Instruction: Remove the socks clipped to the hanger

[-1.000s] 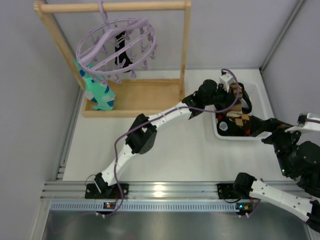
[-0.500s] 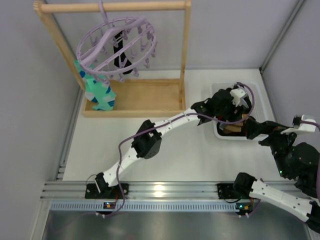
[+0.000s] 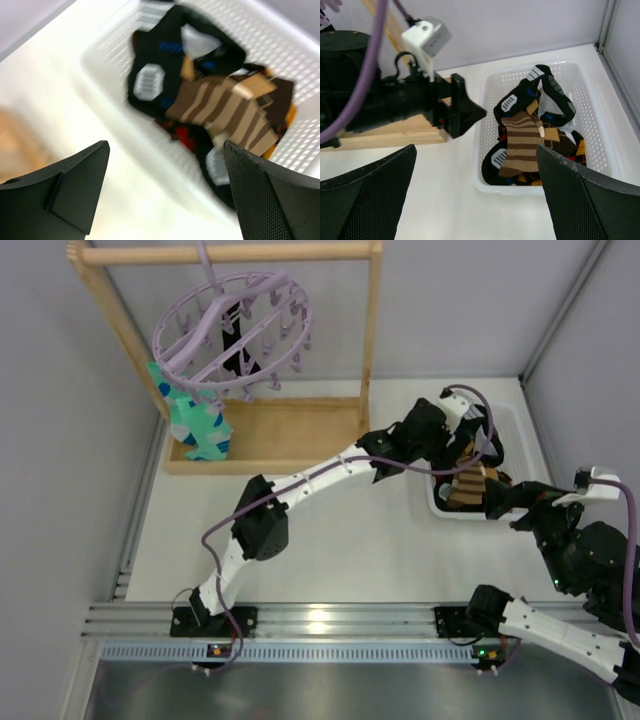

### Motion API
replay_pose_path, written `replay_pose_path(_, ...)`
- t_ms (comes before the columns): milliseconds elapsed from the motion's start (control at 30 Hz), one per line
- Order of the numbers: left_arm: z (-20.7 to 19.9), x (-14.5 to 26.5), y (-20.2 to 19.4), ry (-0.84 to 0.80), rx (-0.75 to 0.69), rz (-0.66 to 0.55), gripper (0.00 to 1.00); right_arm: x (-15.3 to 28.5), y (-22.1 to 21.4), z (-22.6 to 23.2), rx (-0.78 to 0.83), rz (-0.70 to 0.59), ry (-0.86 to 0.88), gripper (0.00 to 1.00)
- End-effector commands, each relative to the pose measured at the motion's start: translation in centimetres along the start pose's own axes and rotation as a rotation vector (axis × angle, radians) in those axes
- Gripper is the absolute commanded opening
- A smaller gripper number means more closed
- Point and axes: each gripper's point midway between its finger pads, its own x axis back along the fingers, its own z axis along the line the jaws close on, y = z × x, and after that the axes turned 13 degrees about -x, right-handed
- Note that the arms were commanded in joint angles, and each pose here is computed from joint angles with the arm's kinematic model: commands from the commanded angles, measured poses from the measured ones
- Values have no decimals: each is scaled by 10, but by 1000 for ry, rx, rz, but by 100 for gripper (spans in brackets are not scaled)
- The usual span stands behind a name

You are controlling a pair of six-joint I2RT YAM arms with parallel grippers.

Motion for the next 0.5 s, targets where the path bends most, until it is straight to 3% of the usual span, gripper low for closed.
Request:
replay_pose_path(0,59,77,35,255,81,-42,98,-1,7,12,-30,-19,43,99)
replay_pose_path(233,111,185,-47,576,148,95,98,-15,-2,45,9,10,119,99)
replay_pose_path(300,123,225,-55,623,218,74,99,-21,-5,55,13,18,129,99)
replay_pose_path(333,121,236,-89,641,226,145,98,-27,-13,63,37,40,126,99)
replay_pose_path(400,128,269,-98,670,260,145,98,-33,-21,80,39,65,171,99)
replay_pose_path(467,129,291,-132,704,253,229,98,-44,-40,95,65,99,184,100)
